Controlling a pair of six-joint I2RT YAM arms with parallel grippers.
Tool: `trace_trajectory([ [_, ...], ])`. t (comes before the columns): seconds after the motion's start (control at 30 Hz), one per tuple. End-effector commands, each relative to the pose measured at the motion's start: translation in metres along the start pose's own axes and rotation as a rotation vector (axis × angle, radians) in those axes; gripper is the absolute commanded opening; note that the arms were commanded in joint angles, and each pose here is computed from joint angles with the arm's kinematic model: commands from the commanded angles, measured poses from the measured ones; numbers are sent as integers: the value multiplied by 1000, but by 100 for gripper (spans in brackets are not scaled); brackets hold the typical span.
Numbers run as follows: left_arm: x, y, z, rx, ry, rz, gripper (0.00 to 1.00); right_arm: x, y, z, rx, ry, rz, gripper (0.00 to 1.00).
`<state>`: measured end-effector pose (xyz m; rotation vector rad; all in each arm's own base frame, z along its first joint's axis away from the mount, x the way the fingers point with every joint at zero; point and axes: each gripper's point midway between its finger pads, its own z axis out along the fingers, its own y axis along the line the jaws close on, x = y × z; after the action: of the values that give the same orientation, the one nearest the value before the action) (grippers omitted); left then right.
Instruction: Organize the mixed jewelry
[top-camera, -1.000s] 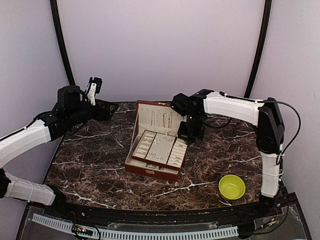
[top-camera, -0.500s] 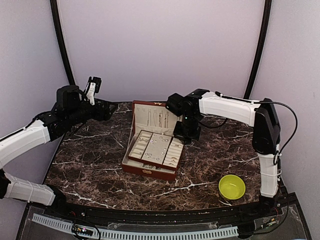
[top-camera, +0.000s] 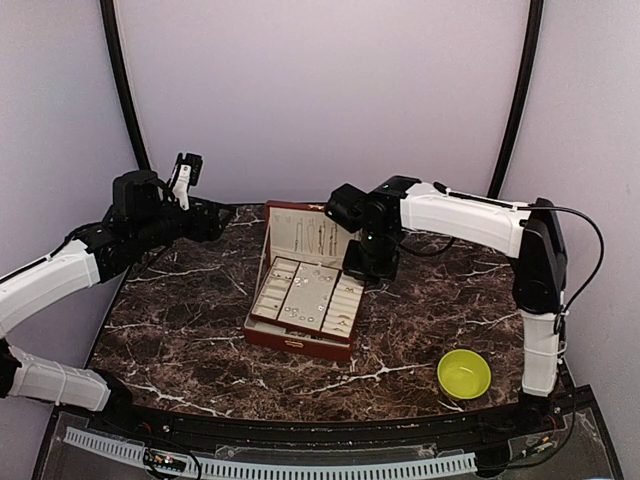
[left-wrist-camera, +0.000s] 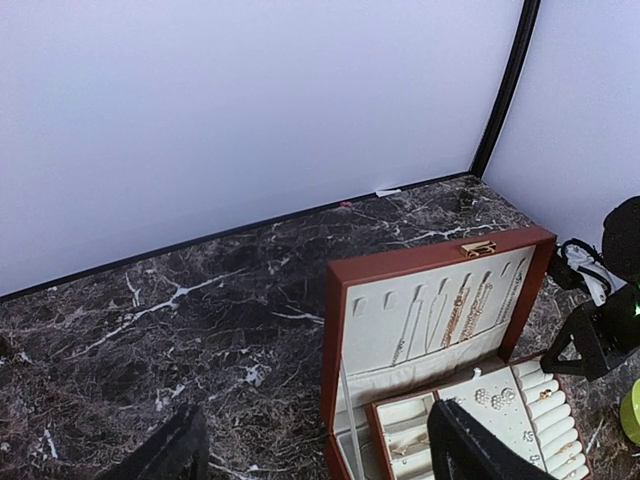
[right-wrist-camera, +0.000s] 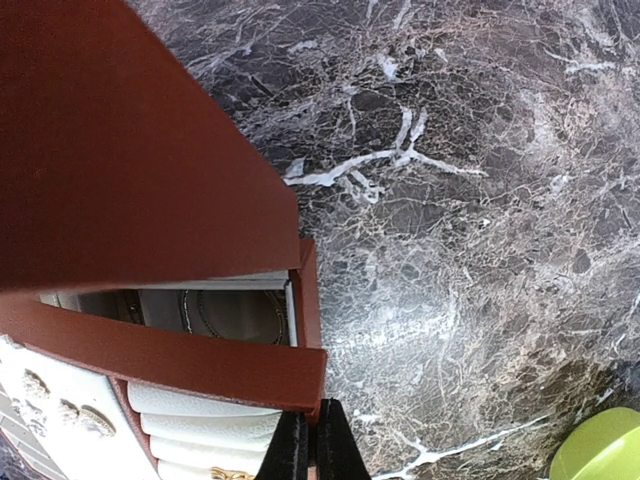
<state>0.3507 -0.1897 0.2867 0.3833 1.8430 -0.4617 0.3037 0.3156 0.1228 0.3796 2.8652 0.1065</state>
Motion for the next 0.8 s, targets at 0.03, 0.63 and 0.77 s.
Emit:
trace_trajectory([
  [0.03,-12,-4,-10,17,-49,5,78,-7,10,-16,-45,-48,-10,0],
  [0.63,-13,-3,-11,10,-55,10,78,-1,28,-1,-17,-41,-72,0],
  [0.77,-12,-3,-10,11,-51,8,78,2,32,2,-37,-33,-70,0],
])
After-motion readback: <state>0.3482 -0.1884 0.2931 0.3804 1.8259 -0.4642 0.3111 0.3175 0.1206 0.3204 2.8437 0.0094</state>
